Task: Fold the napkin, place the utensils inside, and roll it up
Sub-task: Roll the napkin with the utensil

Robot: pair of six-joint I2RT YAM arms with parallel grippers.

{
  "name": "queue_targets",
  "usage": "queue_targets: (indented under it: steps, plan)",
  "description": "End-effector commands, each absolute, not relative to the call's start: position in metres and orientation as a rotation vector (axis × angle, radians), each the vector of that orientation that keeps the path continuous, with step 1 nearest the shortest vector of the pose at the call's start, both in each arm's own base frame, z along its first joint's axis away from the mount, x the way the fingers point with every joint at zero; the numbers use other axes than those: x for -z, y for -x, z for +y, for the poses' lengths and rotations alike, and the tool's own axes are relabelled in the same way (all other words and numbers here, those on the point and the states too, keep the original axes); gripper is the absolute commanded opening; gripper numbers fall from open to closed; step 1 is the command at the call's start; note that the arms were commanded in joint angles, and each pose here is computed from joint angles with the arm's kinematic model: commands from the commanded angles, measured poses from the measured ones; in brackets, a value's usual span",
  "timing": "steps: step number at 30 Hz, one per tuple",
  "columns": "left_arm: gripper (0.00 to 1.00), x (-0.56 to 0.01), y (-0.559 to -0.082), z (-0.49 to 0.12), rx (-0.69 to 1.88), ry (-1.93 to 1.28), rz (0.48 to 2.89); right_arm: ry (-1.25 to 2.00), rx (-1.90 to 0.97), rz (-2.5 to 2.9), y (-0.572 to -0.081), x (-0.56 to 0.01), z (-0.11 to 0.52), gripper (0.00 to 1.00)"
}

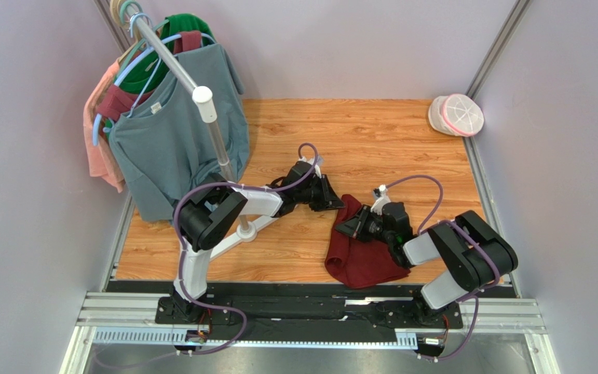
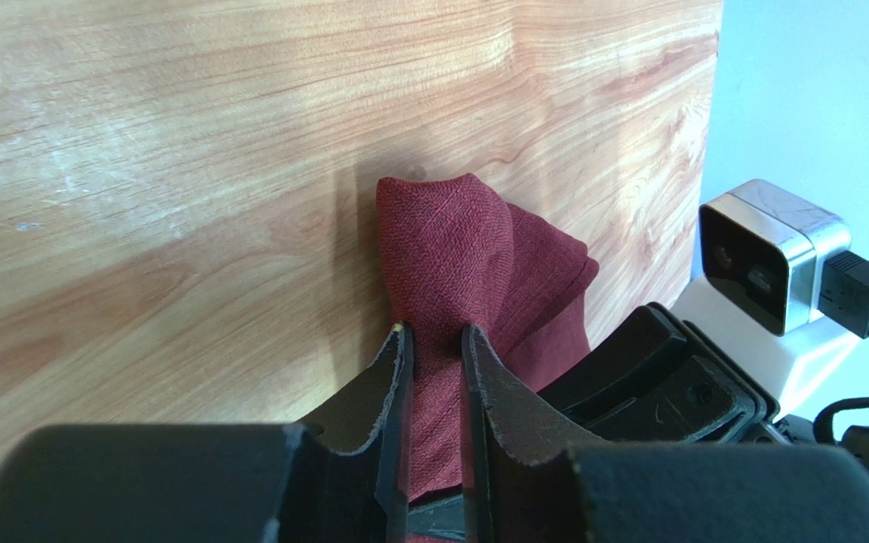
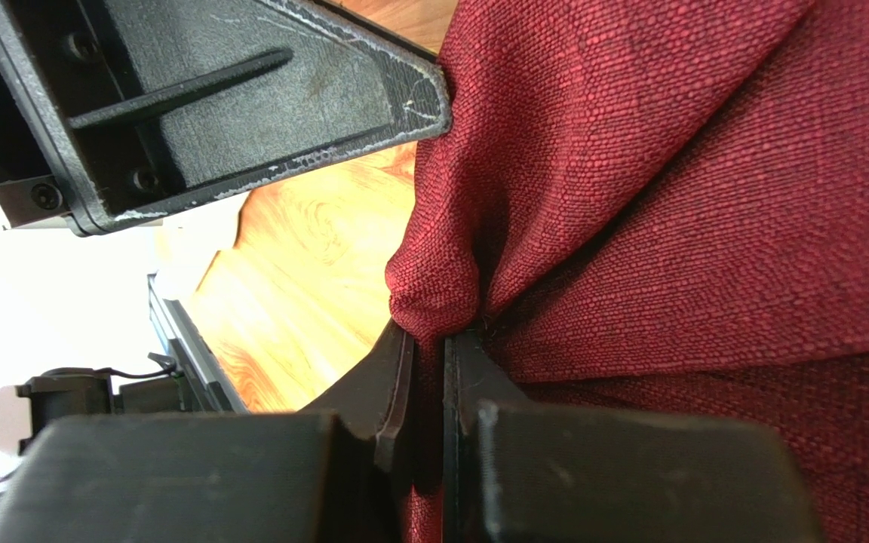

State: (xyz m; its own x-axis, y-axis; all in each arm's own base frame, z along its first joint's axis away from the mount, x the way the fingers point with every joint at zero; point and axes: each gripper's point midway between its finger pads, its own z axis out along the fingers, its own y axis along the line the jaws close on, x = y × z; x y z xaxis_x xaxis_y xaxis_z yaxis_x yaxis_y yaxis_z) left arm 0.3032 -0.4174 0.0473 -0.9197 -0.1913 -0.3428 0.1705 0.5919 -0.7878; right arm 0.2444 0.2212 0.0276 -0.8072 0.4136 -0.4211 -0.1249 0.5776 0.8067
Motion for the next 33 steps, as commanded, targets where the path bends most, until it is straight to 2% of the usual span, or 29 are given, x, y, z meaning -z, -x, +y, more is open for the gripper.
queue_targets:
  steps: [1,2,3,4,6,7,11,16,21,33]
  plan:
    - [0.0,-0.056,-0.287,-0.428,1.266,-0.115,2.382,0.058,-1.192,2.344,-0.217,-0.016,0.232,0.06]
    - [0.0,-0.055,-0.287,-0.425,1.25,-0.113,2.386,0.079,-1.192,2.318,-0.223,-0.025,0.235,0.13]
    - [0.0,-0.055,-0.287,-0.422,1.225,-0.105,2.392,0.109,-1.176,2.305,-0.225,-0.029,0.235,0.16]
    - [0.0,-0.055,-0.288,-0.42,1.203,-0.116,2.39,0.112,-1.159,2.337,-0.222,-0.027,0.233,0.25]
    - [0.0,-0.056,-0.29,-0.414,1.154,-0.108,2.397,0.163,-1.139,2.294,-0.23,-0.043,0.235,0.33]
    - [0.0,-0.055,-0.291,-0.412,1.132,-0.117,2.396,0.164,-1.122,2.322,-0.227,-0.042,0.232,0.41]
    - [0.0,-0.055,-0.29,-0.406,1.061,-0.127,2.409,0.181,-1.056,2.311,-0.23,-0.061,0.227,0.55]
    - [0.0,-0.06,-0.289,-0.405,0.987,-0.151,2.407,0.155,-1.015,2.318,-0.214,-0.083,0.227,0.57]
    - [0.0,-0.061,-0.287,-0.403,0.939,-0.162,2.408,-0.02,-1.002,2.358,-0.202,-0.086,0.219,0.57]
    - [0.0,-0.067,-0.286,-0.405,0.824,-0.215,2.402,-0.242,-1.274,2.248,-0.209,-0.099,0.247,0.55]
